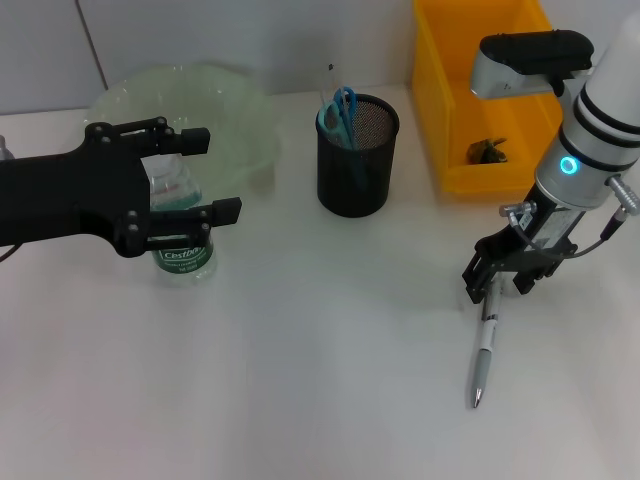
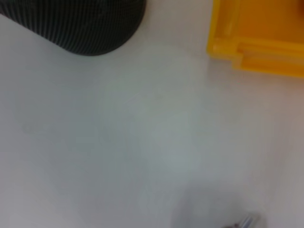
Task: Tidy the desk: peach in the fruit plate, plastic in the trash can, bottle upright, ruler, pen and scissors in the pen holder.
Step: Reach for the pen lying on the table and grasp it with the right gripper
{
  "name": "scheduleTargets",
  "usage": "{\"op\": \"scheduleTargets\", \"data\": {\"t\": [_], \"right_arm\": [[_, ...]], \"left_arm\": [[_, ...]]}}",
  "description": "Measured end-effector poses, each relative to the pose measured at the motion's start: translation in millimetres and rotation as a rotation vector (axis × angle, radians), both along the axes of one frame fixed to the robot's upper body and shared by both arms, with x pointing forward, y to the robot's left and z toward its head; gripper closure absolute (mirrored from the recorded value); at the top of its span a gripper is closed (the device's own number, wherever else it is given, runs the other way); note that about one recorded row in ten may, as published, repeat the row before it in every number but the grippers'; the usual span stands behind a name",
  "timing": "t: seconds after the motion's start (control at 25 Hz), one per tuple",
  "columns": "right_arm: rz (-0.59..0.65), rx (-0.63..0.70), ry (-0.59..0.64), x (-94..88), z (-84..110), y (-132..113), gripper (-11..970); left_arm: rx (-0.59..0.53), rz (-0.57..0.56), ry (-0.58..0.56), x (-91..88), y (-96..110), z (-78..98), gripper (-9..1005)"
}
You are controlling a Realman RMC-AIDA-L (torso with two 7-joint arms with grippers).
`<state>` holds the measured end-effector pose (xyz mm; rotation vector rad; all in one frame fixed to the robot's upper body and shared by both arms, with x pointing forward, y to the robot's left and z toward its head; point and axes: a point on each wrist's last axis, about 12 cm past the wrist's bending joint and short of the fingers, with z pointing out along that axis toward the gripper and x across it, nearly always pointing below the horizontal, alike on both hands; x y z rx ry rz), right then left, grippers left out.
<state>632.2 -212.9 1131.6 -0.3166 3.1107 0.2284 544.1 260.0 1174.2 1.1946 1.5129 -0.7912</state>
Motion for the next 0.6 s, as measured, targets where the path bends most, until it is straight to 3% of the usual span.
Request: {"op": "scheduleTargets", "data": {"t": [0.6], "right_arm": [[0.014,-0.02,0.02,-3.6,-6.6,0.5,324]], "left_arm": [[0.002,-0.002,-0.006,-0.2,0.1,-0.2,213]]}}
